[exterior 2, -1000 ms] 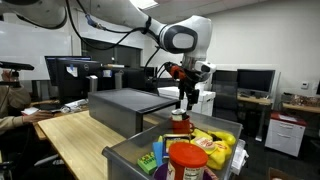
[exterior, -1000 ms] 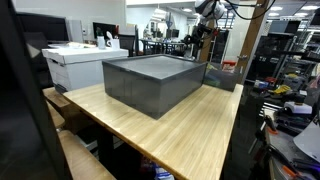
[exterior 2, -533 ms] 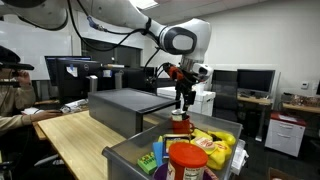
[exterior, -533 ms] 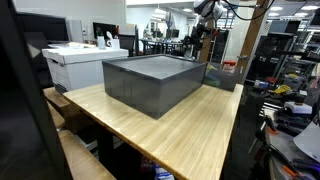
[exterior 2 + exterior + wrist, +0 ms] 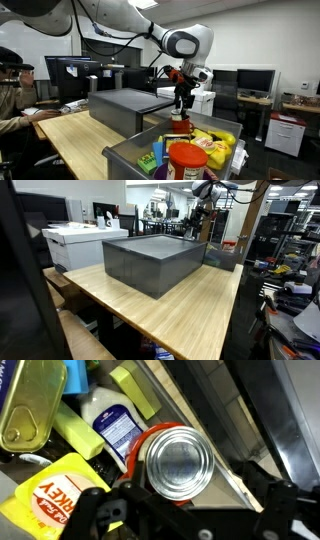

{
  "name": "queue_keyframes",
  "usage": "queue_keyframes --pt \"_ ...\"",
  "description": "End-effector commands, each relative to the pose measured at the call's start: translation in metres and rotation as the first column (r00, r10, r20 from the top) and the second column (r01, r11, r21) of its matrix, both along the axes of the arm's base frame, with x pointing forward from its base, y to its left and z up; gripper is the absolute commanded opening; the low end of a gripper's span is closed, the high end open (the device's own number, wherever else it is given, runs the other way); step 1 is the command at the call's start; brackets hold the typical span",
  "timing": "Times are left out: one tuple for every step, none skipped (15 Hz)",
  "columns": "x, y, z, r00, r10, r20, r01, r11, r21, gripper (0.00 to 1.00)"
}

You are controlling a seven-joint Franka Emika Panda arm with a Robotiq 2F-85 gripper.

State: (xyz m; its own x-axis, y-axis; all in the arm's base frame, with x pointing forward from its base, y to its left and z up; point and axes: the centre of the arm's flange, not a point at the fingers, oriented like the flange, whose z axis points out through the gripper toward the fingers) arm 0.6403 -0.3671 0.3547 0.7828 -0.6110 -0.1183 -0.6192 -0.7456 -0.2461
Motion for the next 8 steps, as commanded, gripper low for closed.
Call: queue_keyframes --pt "0.011 -0.007 -0.004 0.999 -0.014 -0.032 0.014 1.0 0.022 1.0" --pt "0.013 -0.007 -0.006 0.999 -0.013 -0.037 0.014 1.0 0.026 1.0" --pt "0.014 -0.009 -0.008 0.999 -0.013 -0.043 0.015 1.0 0.028 1.0" --pt "0.016 -0.01 -0.009 0.999 -0.013 -0.046 0.015 0.999 0.029 1.0" --pt "0.016 -0.011 -0.01 0.999 -0.014 -0.049 0.015 0.999 0.032 1.0" --pt "0.017 -0.013 -0.013 0.998 -0.016 -0.053 0.018 0.999 0.034 1.0" --pt "0.018 -0.014 -0.014 0.998 -0.019 -0.055 0.021 0.999 0.035 1.0" --pt "0.019 -0.016 -0.015 0.998 -0.022 -0.058 0.025 0.999 0.037 1.0"
